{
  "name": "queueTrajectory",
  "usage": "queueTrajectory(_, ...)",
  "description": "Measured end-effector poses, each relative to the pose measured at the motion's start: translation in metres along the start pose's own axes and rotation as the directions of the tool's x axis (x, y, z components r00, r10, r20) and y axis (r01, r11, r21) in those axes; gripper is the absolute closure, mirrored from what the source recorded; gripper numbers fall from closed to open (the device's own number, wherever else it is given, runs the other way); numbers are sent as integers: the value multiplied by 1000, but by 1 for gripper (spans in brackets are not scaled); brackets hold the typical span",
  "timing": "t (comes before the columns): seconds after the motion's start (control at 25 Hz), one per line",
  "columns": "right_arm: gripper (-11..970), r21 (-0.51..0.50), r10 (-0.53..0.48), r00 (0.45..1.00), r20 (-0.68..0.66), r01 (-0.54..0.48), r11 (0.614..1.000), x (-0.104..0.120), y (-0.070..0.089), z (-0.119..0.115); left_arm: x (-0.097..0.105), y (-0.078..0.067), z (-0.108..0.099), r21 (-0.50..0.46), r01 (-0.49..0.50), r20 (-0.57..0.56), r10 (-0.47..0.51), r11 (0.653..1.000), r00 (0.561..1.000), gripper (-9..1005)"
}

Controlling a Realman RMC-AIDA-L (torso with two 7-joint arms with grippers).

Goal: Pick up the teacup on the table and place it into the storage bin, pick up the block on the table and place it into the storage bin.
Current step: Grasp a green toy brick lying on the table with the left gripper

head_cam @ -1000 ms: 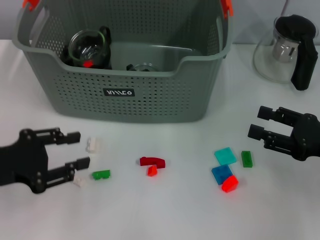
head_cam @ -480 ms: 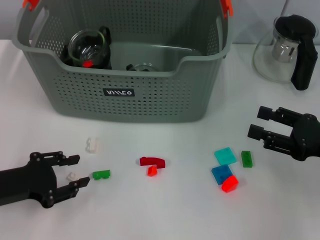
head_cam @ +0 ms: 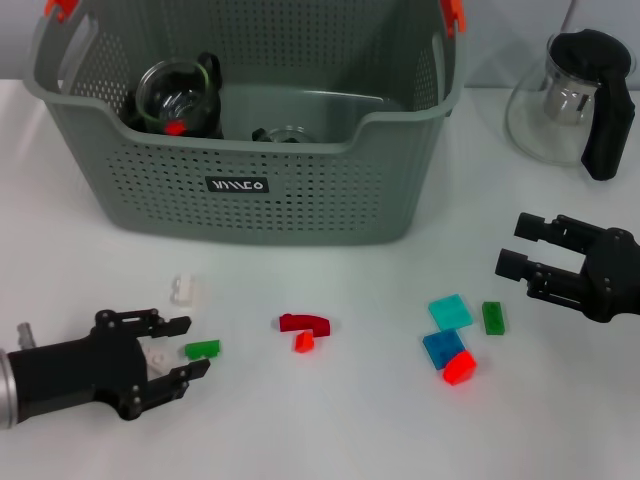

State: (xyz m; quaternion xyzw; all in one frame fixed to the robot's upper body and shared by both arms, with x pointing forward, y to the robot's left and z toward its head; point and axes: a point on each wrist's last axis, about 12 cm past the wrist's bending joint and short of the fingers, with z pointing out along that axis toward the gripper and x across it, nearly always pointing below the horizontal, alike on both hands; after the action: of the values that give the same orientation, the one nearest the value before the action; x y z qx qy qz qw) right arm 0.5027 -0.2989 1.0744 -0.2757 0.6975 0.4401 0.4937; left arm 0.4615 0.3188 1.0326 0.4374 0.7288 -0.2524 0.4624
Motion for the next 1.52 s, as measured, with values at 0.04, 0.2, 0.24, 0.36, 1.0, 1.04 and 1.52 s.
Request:
queueTrajectory(0.04,200,0,0,1000,0,0,1000,0,0,0,0,0,3,-1,-4,2,4,1000,1000,459)
queueTrajectory(0.2,200,1,1,1000,0,-1,1000,0,0,-1,2,5,9,-26,-7,-15,7,1000,1000,494)
queueTrajectory(0.24,200,2,2,1000,0,-2,1000,1,0,-1,2,6,10,-30,-8,-22,8,1000,1000,525)
queueTrajectory(0.36,200,3,3,1000,-1,-3,1000,1,0,-1,3,7,14,-40,-13,-34,12,999,999,560)
queueTrajectory(1.0,200,5,3,1000,0,-3,1000,1,0,-2,6,8,27,-27,-29,-79,27,999,997,586)
queueTrajectory(1.04,200,5,3,1000,0,-3,1000,1,0,-2,7,8,27,-29,-29,-81,27,999,996,588)
queueTrajectory(1.52,200,5,4,1000,0,-4,1000,1,0,-2,9,10,28,-53,15,-97,-20,998,995,607)
